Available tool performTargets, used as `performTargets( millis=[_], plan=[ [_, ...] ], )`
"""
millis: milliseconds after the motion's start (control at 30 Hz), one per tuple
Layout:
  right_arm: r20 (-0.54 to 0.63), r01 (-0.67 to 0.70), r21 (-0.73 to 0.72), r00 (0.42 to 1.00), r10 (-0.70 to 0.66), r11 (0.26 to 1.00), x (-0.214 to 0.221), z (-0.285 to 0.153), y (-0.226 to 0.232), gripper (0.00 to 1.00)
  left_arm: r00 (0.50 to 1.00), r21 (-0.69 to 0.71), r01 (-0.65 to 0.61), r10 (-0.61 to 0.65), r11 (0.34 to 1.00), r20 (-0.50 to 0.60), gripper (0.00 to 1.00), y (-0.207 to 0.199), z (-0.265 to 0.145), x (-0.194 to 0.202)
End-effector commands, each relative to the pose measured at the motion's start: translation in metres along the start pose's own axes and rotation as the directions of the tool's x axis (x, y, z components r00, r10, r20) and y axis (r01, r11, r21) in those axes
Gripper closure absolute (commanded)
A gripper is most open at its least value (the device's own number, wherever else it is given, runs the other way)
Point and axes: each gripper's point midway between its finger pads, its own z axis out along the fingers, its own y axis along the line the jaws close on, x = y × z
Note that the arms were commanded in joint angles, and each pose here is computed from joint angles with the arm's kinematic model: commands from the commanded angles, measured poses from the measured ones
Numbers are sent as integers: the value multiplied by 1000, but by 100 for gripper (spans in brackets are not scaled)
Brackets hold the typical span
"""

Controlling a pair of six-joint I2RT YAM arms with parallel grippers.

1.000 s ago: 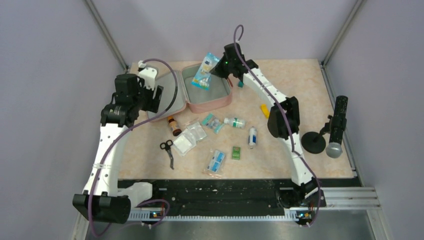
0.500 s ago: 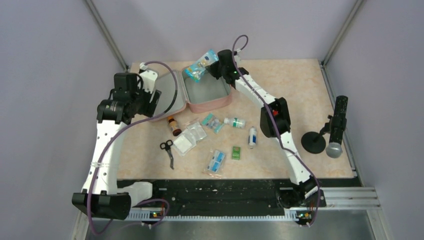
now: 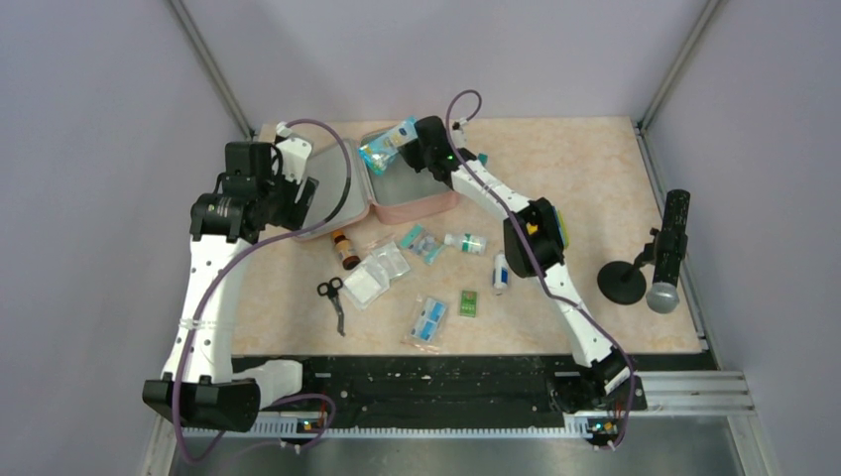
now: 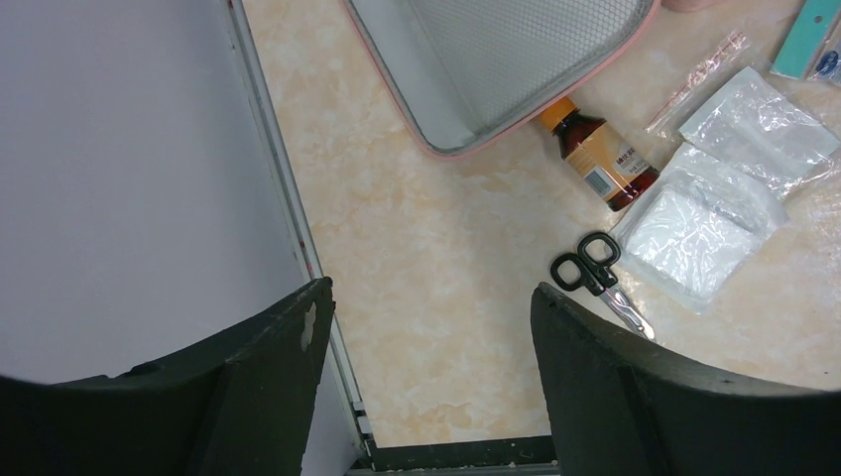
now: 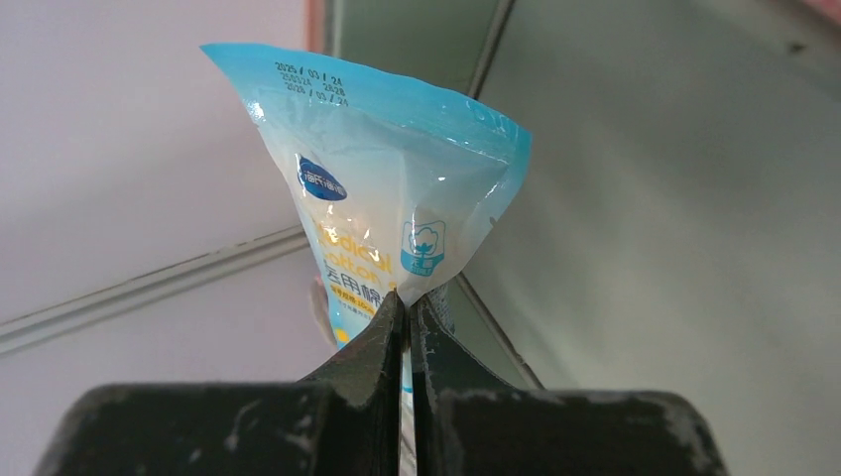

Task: Organize the medicine kit

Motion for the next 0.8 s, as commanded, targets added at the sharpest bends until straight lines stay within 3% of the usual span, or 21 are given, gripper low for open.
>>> performTargets(
  millis=[0,167,467,633,700,733,767],
  plan=[
    [20,-48,7,999,48,999,3,-1,3,100,999,-19,-11,12,1000,31,22,5,-10,-5],
    [57,-67,47,996,64,997,0,2,-11,100,1000,-11,-13,13,1000,27,22,2,-12,-1],
    [109,-42,-20,993,44,999,-9,16,-2,60,1000,12,-18,18,1000,19,22,-3,-12,4],
    [90,-42,-35,995,45,999,-9,5,10,53,999,28,-11,10,1000,41,22,-5,-9,-2],
    [70,-36,-54,997,40,998,-7,-6,23,38,998,45,4,-7,999,59,19,-9,-7,-6],
    [59,-26,-69,998,30,997,-6,-12,31,8,998,60,10,-14,998,69,18,-11,-6,-8],
    [50,-10,-89,999,15,996,-6,-20,41,2,996,82,15,-22,997,84,17,-15,-5,-12]
  ],
)
